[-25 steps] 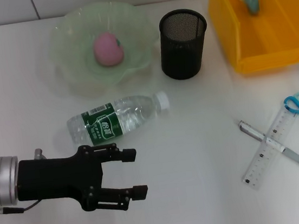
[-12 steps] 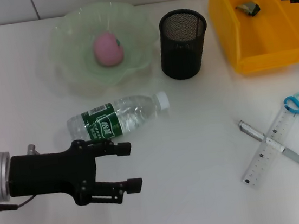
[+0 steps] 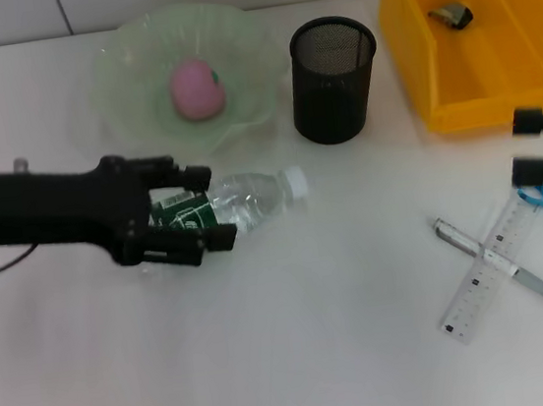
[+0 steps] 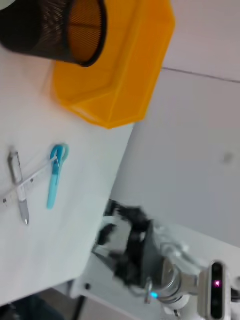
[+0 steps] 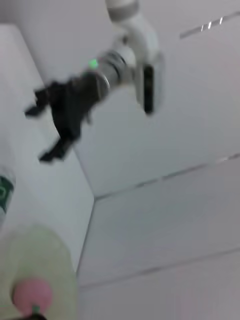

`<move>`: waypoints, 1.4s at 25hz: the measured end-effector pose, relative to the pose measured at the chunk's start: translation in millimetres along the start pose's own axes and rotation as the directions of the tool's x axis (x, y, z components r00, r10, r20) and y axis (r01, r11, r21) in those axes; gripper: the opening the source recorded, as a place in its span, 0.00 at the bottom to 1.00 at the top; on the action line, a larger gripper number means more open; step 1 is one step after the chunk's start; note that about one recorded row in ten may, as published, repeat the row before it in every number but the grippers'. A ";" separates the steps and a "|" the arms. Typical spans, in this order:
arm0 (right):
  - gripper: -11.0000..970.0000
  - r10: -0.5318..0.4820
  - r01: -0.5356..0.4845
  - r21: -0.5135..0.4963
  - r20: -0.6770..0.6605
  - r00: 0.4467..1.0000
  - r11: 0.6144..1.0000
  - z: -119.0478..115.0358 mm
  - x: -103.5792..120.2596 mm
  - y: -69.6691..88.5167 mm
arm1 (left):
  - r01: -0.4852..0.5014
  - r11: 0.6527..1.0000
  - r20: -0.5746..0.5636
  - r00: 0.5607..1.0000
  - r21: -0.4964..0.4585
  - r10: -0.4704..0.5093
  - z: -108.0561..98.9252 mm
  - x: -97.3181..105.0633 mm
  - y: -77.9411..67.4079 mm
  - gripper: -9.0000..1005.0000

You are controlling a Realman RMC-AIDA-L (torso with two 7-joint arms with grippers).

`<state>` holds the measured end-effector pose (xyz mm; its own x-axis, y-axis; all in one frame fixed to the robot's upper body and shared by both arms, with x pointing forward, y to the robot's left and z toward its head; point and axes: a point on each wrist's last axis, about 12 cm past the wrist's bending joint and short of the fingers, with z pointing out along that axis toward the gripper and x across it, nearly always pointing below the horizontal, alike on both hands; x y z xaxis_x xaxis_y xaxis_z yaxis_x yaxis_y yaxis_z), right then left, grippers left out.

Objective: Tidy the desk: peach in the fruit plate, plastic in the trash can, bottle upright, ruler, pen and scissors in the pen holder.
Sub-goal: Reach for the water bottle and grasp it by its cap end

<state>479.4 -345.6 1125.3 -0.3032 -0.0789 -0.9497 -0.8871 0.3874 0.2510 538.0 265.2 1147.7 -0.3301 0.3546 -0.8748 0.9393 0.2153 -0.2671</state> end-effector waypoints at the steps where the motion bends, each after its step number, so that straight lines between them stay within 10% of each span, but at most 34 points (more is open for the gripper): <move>1: 0.69 0.000 0.000 0.000 0.000 1.000 1.000 0.0 0.0 0.0 | -0.014 1.000 -0.028 1.000 -0.001 0.014 4.1 -8.8 2.1 0.79; 9: 0.69 0.033 -0.032 -0.054 0.018 0.999 0.998 -13.0 55.8 28.0 | -0.059 0.998 -0.212 0.976 -0.026 0.052 63.6 -56.8 26.0 0.79; 19: 0.69 0.066 -0.070 0.056 0.072 0.995 0.996 -29.1 82.9 41.6 | -0.220 0.971 -0.366 0.915 -0.098 0.170 128.7 -67.1 28.5 0.78; 35: 0.69 0.075 -0.079 0.064 0.072 0.995 0.995 -22.6 89.0 41.2 | -0.375 0.906 -0.531 0.817 -0.197 0.223 156.3 -50.6 31.9 0.78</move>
<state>408.0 -357.4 1055.4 -0.3426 0.0164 -0.9393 -0.8363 0.4502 0.3129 599.3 111.9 1120.3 -0.1099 0.8214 -0.5597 0.9562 0.2411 0.1661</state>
